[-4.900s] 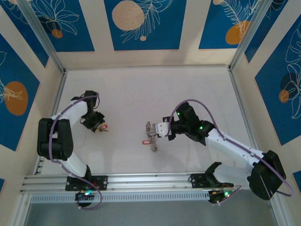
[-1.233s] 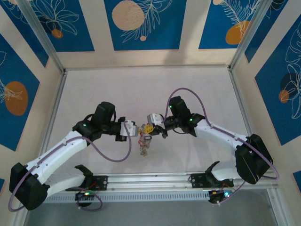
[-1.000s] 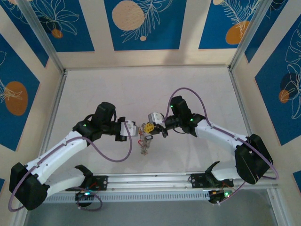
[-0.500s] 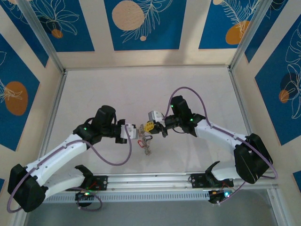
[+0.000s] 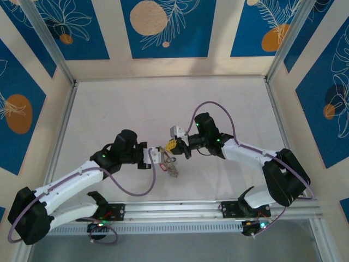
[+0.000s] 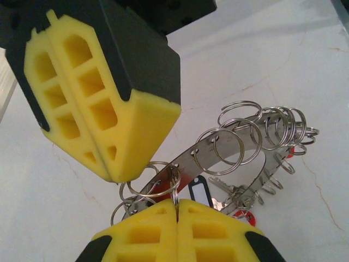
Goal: Put the keys on the keyring
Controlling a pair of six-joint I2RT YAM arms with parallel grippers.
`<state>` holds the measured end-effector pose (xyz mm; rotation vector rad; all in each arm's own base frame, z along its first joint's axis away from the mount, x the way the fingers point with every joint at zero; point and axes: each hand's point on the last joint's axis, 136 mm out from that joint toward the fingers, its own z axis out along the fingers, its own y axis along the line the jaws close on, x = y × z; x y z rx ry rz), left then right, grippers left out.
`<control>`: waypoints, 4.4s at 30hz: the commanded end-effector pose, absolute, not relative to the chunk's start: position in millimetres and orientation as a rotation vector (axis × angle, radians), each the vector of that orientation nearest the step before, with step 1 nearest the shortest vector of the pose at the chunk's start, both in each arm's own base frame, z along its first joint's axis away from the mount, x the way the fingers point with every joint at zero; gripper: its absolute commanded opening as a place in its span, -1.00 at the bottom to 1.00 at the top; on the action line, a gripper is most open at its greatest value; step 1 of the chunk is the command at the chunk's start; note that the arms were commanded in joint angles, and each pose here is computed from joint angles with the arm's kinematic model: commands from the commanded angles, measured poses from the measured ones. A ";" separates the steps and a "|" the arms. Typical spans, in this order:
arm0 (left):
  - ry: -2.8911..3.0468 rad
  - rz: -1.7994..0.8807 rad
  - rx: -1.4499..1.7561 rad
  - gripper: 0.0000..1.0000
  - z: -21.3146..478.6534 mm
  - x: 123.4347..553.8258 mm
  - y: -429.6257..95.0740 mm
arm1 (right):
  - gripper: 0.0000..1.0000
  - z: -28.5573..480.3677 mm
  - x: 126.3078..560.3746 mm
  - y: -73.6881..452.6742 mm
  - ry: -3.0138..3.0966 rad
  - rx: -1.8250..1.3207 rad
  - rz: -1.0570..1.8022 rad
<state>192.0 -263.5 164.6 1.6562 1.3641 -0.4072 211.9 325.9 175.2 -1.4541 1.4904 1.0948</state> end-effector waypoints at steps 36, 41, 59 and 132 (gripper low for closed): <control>1.456 -0.472 1.642 -1.00 128.6 209.2 -289.2 | -0.65 151.0 246.0 279.6 1.695 -1.236 0.910; 1.462 -0.473 1.654 -1.00 123.7 208.5 -288.4 | -0.48 147.7 230.4 276.2 1.619 -1.377 0.876; 1.452 -0.502 1.682 -1.00 116.1 202.5 -290.2 | -0.28 113.9 209.9 299.9 1.392 -1.718 0.855; 1.603 -0.578 1.597 -0.41 106.5 199.3 -297.3 | -1.00 108.4 195.7 296.2 1.342 -1.688 0.974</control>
